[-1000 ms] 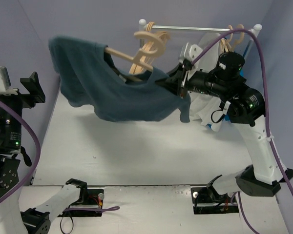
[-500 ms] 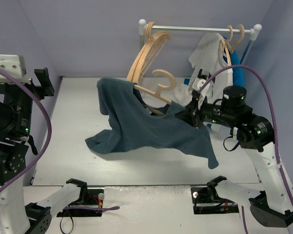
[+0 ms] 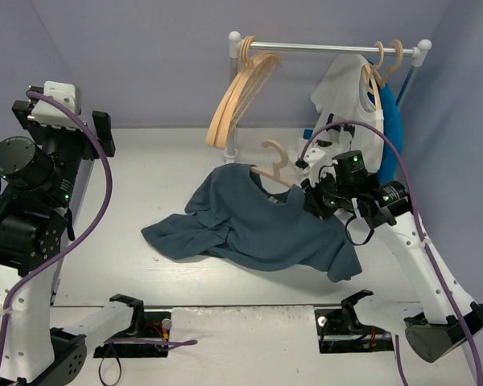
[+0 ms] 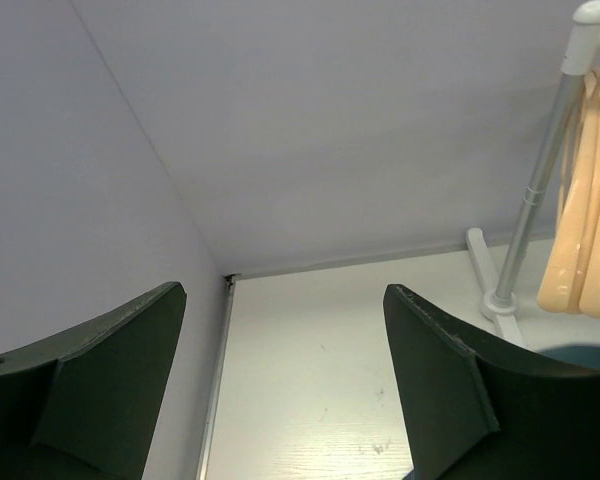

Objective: Place the t-shirt on the hanger
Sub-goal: Place the T-shirt on the hanger, then place the hanger at the clothesline.

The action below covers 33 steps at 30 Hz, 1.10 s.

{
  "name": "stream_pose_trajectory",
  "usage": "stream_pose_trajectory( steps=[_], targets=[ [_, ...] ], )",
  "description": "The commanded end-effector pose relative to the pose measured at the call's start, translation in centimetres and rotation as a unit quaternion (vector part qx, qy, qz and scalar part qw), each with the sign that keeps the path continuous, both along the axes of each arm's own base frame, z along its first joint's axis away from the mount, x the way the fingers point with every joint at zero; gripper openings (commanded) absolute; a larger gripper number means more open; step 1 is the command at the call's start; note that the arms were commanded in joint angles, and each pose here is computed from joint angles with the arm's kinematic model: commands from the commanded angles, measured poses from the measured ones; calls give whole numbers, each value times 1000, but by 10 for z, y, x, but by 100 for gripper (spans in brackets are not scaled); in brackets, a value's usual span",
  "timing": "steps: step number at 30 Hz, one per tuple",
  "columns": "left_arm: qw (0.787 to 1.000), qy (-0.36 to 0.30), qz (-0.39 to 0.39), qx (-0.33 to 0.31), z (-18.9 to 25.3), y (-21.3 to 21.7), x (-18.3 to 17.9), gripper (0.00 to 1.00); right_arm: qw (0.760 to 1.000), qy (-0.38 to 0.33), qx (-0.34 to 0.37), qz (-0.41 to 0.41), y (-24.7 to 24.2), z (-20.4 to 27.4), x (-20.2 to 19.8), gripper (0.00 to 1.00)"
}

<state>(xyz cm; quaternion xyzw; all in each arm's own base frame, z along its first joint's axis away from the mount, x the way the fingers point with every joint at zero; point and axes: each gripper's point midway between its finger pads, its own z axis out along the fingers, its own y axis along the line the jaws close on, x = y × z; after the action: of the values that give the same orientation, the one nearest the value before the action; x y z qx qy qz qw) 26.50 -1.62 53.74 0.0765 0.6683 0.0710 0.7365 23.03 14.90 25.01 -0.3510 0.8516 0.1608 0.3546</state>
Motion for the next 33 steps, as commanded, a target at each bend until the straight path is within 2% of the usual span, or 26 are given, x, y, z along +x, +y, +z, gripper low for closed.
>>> stream_pose_trajectory(
  steps=[1, 3, 6, 11, 14, 19, 26, 33],
  targets=[
    [999, -36, -26, -14, 18, -9, -1, 76, 981, -63, -69, -168, -60, 20, 50, 0],
    [999, -35, -26, -13, 17, -9, -2, 76, 951, -103, -115, -267, -103, 41, 68, 0],
    [999, -32, -29, -16, 14, -11, -1, 76, 912, -172, -134, -348, -136, 92, 80, 0],
    [999, -25, -34, -19, 10, -14, 3, 76, 873, -287, -69, -389, -145, 187, 88, 0],
    [999, -22, -39, -22, 9, -17, 5, 76, 862, -328, -41, -384, -143, 229, 86, 0],
    [999, -20, -41, -22, 7, -18, 6, 76, 870, -337, -24, -358, -131, 241, 94, 0],
    [999, -9, -40, -19, -1, -18, 7, 76, 905, -284, -8, -315, -106, 193, 106, 0],
    [998, 7, -47, -28, -15, -22, 10, 76, 916, -256, 8, -308, -98, 151, 129, 0]
  ],
)
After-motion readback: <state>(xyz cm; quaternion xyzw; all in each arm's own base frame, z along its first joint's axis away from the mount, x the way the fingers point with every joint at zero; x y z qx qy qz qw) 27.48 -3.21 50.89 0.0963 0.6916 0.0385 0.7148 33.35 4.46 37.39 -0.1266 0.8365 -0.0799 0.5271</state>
